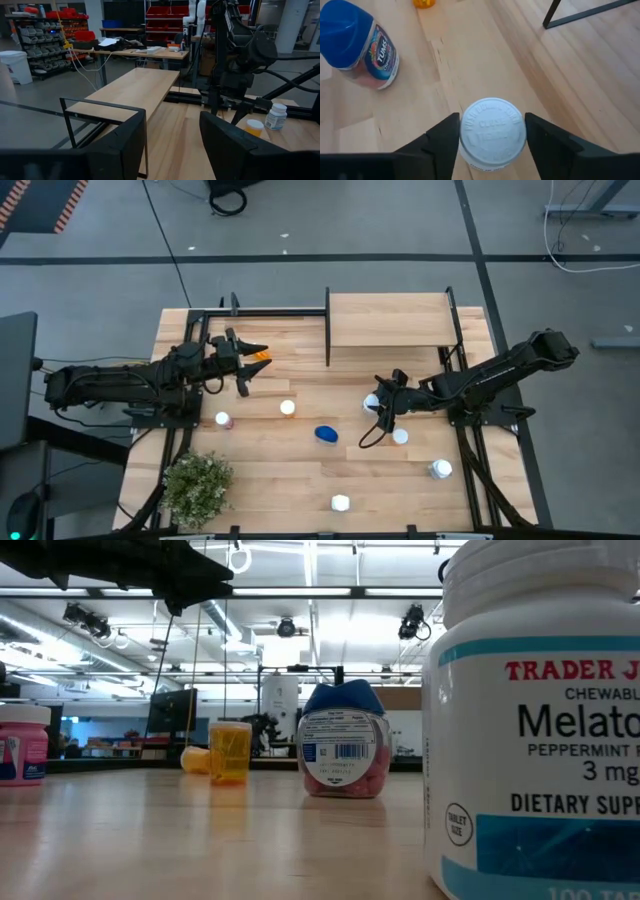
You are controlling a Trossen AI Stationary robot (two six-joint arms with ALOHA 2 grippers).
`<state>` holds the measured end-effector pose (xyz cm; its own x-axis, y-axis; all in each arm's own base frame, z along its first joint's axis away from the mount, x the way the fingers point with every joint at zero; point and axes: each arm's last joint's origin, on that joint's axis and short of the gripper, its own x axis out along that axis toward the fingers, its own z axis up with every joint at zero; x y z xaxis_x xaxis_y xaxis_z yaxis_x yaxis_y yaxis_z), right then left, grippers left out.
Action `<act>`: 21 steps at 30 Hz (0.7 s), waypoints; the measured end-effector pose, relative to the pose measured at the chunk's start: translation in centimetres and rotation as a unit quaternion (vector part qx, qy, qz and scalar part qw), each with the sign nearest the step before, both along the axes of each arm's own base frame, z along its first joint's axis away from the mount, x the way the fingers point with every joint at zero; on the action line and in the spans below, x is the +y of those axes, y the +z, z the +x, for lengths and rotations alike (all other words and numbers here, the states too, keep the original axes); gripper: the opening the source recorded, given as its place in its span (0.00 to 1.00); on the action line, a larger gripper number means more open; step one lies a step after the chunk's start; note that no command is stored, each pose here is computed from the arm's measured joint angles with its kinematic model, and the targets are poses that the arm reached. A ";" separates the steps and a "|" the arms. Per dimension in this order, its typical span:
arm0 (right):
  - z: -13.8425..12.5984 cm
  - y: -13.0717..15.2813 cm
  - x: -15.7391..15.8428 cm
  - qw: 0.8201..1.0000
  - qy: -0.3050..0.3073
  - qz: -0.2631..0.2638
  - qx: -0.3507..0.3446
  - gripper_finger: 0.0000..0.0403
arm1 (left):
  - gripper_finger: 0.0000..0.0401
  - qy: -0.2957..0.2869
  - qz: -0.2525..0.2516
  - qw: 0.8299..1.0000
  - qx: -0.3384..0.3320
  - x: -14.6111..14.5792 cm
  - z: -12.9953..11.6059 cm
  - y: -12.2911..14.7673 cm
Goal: Pick and place medicine bottles onto shelf by color
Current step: Put the white green pill bottle on the shelf
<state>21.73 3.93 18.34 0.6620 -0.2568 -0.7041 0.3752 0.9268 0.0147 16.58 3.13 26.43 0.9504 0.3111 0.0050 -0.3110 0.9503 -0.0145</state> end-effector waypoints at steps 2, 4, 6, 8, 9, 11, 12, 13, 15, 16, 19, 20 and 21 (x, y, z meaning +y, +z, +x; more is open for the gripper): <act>0.0 0.0 0.0 1.000 0.003 0.002 0.000 0.52 | 0.49 0.000 0.000 1.000 0.000 0.0 0.0 0.0; 0.0 0.0 0.0 1.000 0.005 0.003 0.001 0.52 | 0.49 0.000 0.000 1.000 0.000 0.0 0.0 0.0; 0.0 0.0 0.0 1.000 0.006 0.006 0.001 0.54 | 0.48 0.000 0.000 1.000 0.000 0.0 0.0 0.0; 0.0 0.0 0.1 1.000 0.010 0.011 0.003 0.57 | 0.48 0.000 0.000 1.000 0.000 0.0 0.0 0.0; 0.0 0.0 0.1 1.000 0.013 0.015 0.004 0.59 | 0.48 0.000 0.000 1.000 0.000 0.0 0.0 0.0; 0.0 -0.1 0.2 1.000 0.019 0.023 0.009 0.61 | 0.49 0.000 0.000 1.000 0.000 0.0 0.0 0.0; 0.0 -0.1 0.2 0.999 0.022 0.026 0.009 0.62 | 0.49 0.000 0.000 1.000 0.000 0.0 0.0 0.0; 0.0 -0.1 0.2 0.999 0.022 0.029 0.008 0.62 | 0.49 0.000 0.000 1.000 0.000 0.0 0.0 0.0; 0.0 -0.1 0.2 0.999 0.021 0.031 0.010 0.63 | 0.49 0.000 0.000 1.000 0.000 0.0 0.0 0.0; 0.0 -0.1 0.2 0.999 0.020 0.031 0.009 0.63 | 0.49 0.000 0.000 1.000 0.000 0.0 0.0 0.0; 0.0 -0.1 0.2 0.999 0.020 0.032 0.009 0.63 | 0.49 0.000 0.000 1.000 0.000 0.0 0.0 0.0; 0.0 -0.1 0.2 0.999 0.019 0.032 0.009 0.63 | 0.48 0.000 0.000 1.000 0.000 0.0 0.0 0.0; -0.1 -0.1 0.2 0.999 0.016 0.031 0.009 0.63 | 0.48 0.000 0.000 1.000 0.000 0.0 0.0 0.0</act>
